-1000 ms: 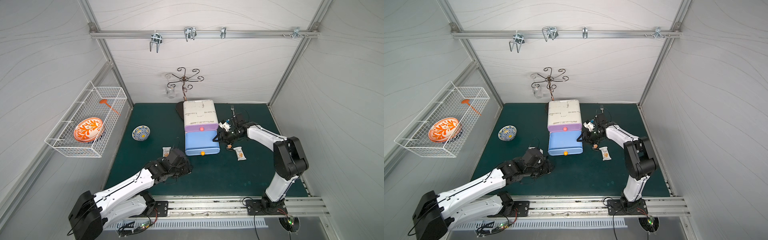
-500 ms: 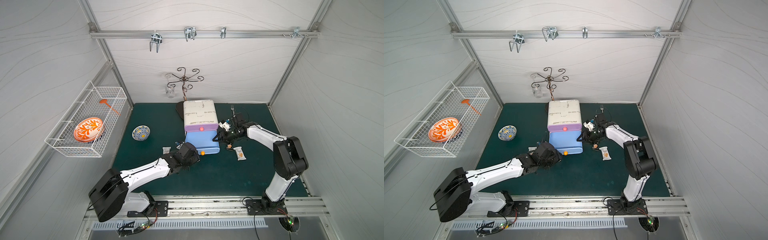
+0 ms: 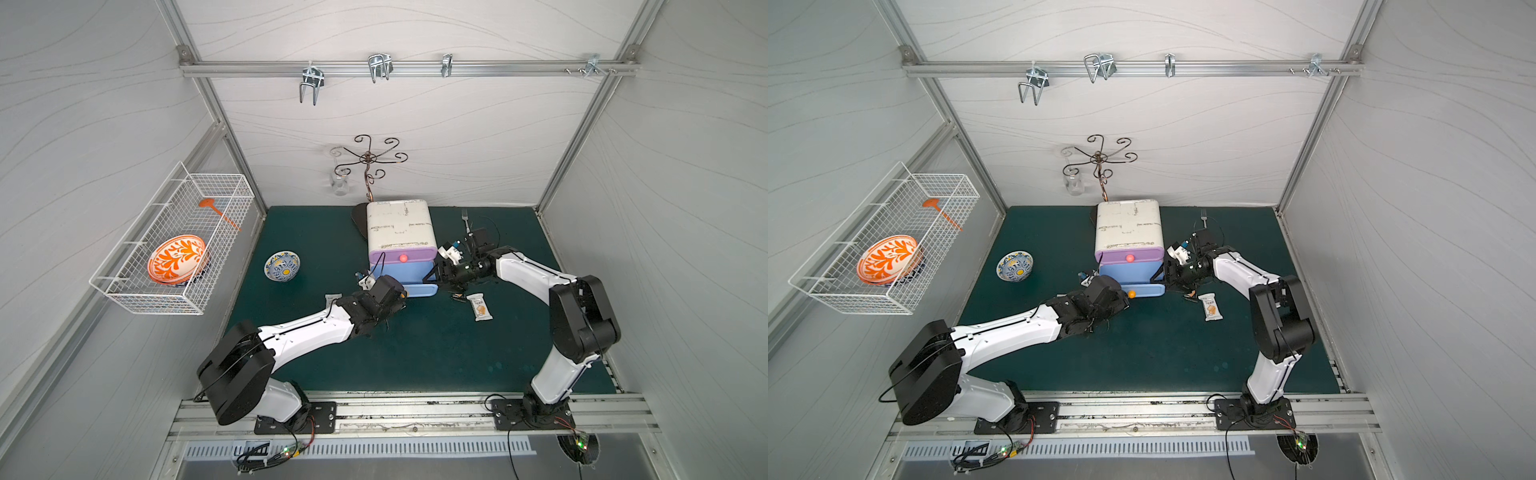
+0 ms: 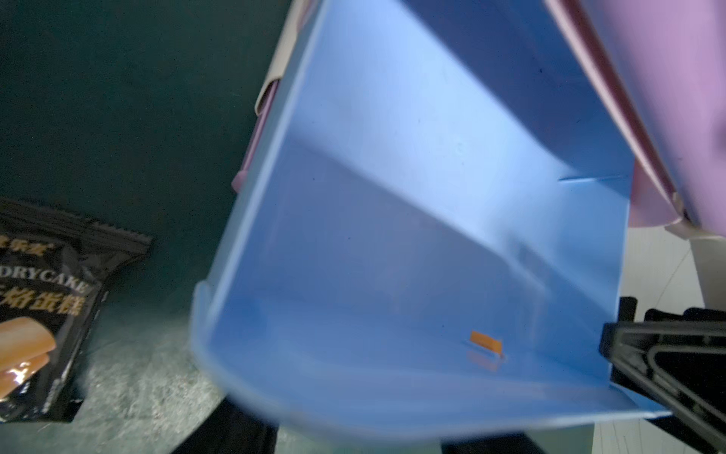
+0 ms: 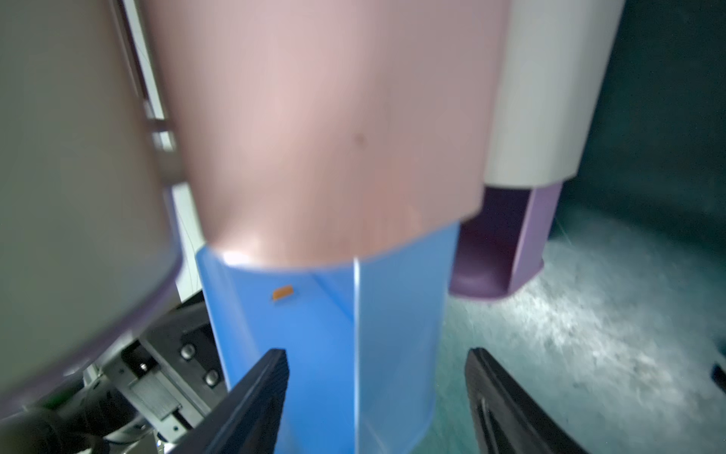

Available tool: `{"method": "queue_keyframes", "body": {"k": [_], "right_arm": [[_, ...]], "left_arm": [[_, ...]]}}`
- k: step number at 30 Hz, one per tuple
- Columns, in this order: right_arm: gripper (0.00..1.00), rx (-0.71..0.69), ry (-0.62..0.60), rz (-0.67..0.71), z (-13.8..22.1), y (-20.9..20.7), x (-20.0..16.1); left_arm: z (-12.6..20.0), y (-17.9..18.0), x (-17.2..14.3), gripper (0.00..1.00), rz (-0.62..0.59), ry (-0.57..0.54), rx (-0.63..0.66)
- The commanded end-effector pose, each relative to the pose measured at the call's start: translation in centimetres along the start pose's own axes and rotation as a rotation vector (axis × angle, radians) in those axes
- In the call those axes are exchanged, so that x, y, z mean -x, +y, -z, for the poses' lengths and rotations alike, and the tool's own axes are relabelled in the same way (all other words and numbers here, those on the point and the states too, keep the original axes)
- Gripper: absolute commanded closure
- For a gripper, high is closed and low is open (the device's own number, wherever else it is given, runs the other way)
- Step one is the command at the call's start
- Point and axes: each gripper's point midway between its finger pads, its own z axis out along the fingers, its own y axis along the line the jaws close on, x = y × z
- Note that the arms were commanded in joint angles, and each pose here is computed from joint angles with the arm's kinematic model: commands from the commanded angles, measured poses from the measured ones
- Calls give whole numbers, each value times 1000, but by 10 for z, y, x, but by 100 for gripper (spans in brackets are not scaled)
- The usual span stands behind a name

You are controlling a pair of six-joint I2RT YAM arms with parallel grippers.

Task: Take the cookies out of the drawer
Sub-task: Close the drawer in the storage box.

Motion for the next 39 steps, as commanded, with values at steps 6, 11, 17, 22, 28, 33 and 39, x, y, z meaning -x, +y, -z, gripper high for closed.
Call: {"method": "queue_keyframes", "body": {"k": [6,11,17,22,28,33,39], "right_arm": [[23,-3,-16,-31,45,-7,-35],[23,25,-46,-66,54,-8,-48],[23,126,-133,-171,44,-8,-51],[24,114,-145,-177,27,-7,-56],[24,97,-148,-205,9,-11,-60],[24,76,-204,-251,-10,-14,-60],[25,0,-281,-298,-29,-18,-56]], "left_arm": [[-15,-16,27,36,5,-80,2],[-23,-19,39,36,10,-113,12],[-34,-34,56,31,36,-117,-18],[-42,-42,62,29,32,-104,-19],[-42,-50,65,27,22,-76,-40],[-20,-58,57,26,21,-32,-115],[14,-52,47,25,-14,22,-165]]}}
